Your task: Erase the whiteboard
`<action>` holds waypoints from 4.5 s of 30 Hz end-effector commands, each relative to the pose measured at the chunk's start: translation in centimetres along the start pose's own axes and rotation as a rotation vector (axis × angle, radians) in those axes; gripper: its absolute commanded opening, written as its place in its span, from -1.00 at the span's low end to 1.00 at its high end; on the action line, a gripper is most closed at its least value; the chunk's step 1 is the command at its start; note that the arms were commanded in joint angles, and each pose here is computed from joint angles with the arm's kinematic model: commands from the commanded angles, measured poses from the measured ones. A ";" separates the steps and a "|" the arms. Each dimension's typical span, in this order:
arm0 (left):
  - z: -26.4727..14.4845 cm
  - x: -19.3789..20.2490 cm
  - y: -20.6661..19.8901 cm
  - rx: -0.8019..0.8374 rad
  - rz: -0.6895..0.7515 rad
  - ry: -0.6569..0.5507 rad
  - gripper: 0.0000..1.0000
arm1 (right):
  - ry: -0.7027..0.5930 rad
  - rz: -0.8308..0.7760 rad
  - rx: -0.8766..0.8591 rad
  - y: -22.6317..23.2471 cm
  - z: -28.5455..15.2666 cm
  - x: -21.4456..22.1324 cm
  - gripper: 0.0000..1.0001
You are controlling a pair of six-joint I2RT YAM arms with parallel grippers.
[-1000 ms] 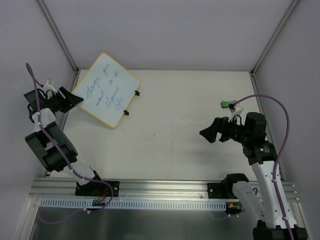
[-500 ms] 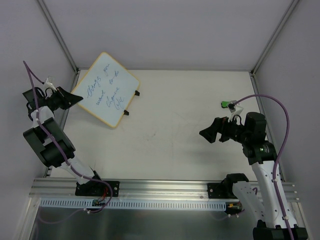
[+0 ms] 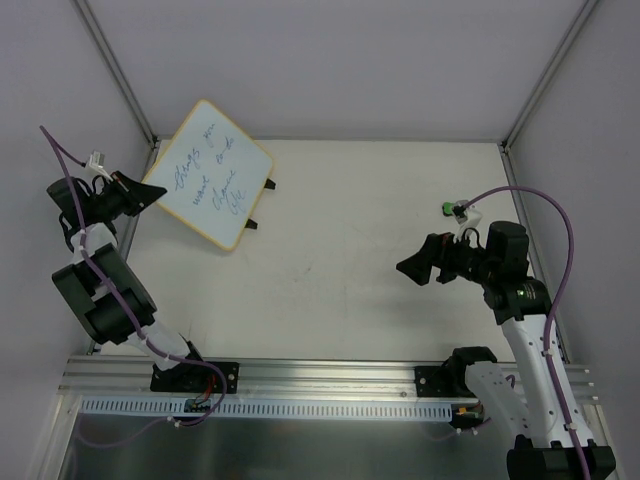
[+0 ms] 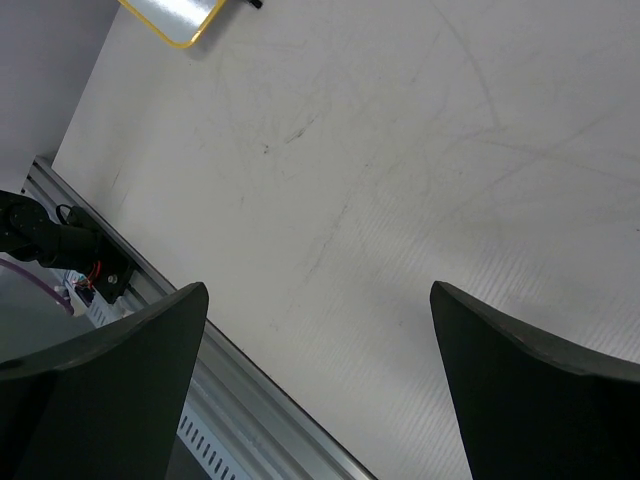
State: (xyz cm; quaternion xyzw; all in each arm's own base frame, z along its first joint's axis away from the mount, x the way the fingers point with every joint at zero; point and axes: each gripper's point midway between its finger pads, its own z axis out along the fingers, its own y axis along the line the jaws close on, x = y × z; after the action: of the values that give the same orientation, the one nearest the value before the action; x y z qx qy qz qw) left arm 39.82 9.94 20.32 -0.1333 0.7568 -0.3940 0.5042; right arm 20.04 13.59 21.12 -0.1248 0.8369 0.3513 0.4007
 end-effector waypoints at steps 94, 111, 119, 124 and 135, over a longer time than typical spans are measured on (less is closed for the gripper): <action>2.7 22.2 -15.2 0.281 0.028 0.200 -1.00 | -0.346 1.052 1.328 -36.1 9.2 -8.6 0.65; 2.9 22.6 -14.9 0.276 0.024 0.218 -1.00 | -0.255 0.999 1.329 -37.2 8.9 -7.7 0.63; 2.8 22.7 -14.9 0.276 0.024 0.223 -1.00 | -0.238 1.018 1.314 -37.5 9.8 -7.2 0.51; 2.9 22.9 -14.9 0.275 0.023 0.229 -1.00 | -0.199 1.004 1.297 -37.3 10.2 -6.7 0.31; 2.9 22.8 -14.8 0.273 0.017 0.233 -1.00 | -0.019 0.912 1.183 -35.8 12.4 -5.1 -0.04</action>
State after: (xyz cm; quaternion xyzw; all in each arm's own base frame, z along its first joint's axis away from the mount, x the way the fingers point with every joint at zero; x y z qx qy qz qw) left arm 28.71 -14.58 14.86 -0.0523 0.7596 -0.5118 0.3981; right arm 48.41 -5.64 3.22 0.5136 0.8207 -0.0354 0.2476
